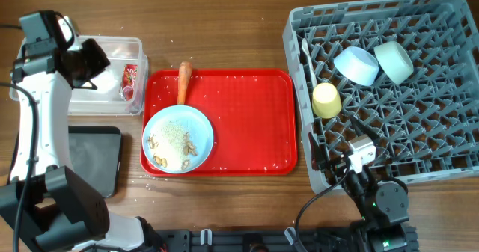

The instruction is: Sort waste into correct bins and load items into the dishwasher rack

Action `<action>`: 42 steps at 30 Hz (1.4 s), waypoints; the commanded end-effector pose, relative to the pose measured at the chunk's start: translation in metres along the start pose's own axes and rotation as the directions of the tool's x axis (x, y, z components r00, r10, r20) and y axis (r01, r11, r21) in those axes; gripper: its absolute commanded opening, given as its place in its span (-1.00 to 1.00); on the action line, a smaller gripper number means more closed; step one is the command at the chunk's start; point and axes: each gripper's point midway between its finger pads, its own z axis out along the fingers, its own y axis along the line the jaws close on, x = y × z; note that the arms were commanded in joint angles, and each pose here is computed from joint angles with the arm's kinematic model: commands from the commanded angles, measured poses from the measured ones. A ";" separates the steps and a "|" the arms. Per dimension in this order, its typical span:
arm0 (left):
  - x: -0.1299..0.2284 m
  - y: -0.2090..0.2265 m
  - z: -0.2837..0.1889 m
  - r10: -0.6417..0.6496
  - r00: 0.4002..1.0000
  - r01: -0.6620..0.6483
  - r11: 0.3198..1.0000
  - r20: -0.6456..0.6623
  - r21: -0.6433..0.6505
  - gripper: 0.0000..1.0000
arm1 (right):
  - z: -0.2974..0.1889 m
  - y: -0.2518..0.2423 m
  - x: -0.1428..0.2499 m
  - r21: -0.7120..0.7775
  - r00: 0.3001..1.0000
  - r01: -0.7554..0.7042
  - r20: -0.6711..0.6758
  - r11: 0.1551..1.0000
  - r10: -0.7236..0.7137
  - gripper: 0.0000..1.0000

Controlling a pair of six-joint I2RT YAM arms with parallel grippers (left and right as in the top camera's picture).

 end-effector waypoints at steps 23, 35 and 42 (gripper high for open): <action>-0.007 0.082 -0.054 -0.337 0.895 0.438 0.788 0.293 -0.433 -0.27 | 0.000 0.001 -0.002 -0.005 1.000 0.010 0.009 1.000 -0.010 0.99; 0.005 0.038 -0.038 -0.354 0.921 0.387 0.875 0.161 -0.290 -0.67 | 0.000 0.001 -0.002 -0.005 1.000 0.010 0.009 1.000 -0.010 0.99; -0.020 0.039 -0.039 -0.154 0.959 0.235 0.901 0.239 -0.364 -0.88 | 0.000 0.001 -0.002 -0.005 1.000 0.010 0.009 1.000 -0.010 0.99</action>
